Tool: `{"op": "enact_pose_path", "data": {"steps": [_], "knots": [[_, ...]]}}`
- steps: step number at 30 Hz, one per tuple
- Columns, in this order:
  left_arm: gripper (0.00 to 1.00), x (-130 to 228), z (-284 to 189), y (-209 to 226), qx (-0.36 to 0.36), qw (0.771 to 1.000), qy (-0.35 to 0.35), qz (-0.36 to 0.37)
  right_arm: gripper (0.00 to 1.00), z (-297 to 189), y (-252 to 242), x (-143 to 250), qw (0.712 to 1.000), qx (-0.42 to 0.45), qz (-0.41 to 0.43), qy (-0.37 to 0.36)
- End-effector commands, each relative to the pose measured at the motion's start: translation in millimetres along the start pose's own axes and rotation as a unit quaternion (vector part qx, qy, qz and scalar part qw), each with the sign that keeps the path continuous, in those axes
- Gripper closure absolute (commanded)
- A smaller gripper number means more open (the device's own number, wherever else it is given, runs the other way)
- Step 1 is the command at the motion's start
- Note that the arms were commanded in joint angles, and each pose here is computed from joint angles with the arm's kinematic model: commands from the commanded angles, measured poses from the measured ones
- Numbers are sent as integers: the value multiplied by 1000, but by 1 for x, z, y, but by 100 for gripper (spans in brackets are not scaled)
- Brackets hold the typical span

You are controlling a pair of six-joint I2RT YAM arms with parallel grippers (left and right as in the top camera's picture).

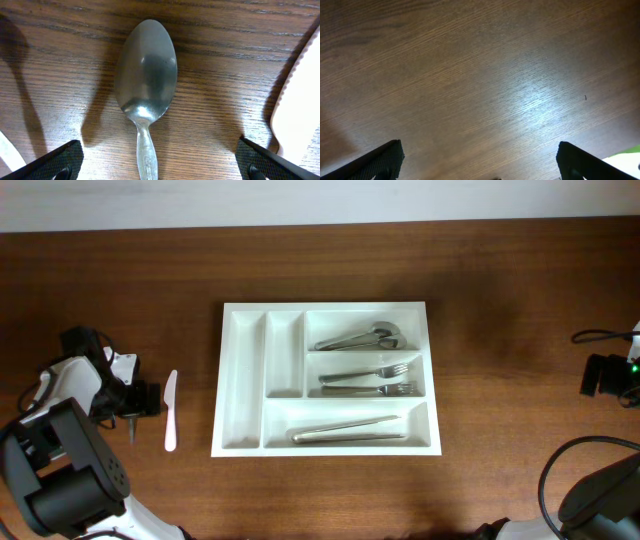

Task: Pack container
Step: 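Lower the left gripper onto the spoon and close on its handle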

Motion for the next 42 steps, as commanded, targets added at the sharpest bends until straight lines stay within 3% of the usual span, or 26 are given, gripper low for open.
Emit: {"op": "enact_pose_path", "data": {"steps": [1, 12, 42], "knots": [[1, 3, 6, 4, -34, 999, 15, -13, 1, -7, 1, 2, 1000, 5, -3, -11], [1, 4, 6, -2, 6, 1000, 16, -13, 1, -7, 1, 2, 1000, 5, -3, -11], [1, 6, 24, -6, 29, 999, 40, -13, 1, -7, 1, 2, 1000, 5, -3, -11]]}}
Point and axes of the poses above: each gripper's point midway between its finger pads, its own z axis out along the fingers, its own y axis along the line the jaws close on, x = y × z, the point moved 10 cm from there along -z, back along the fingers, and after that the axes turned 15 degrees about -z, right-handed, at the moved point
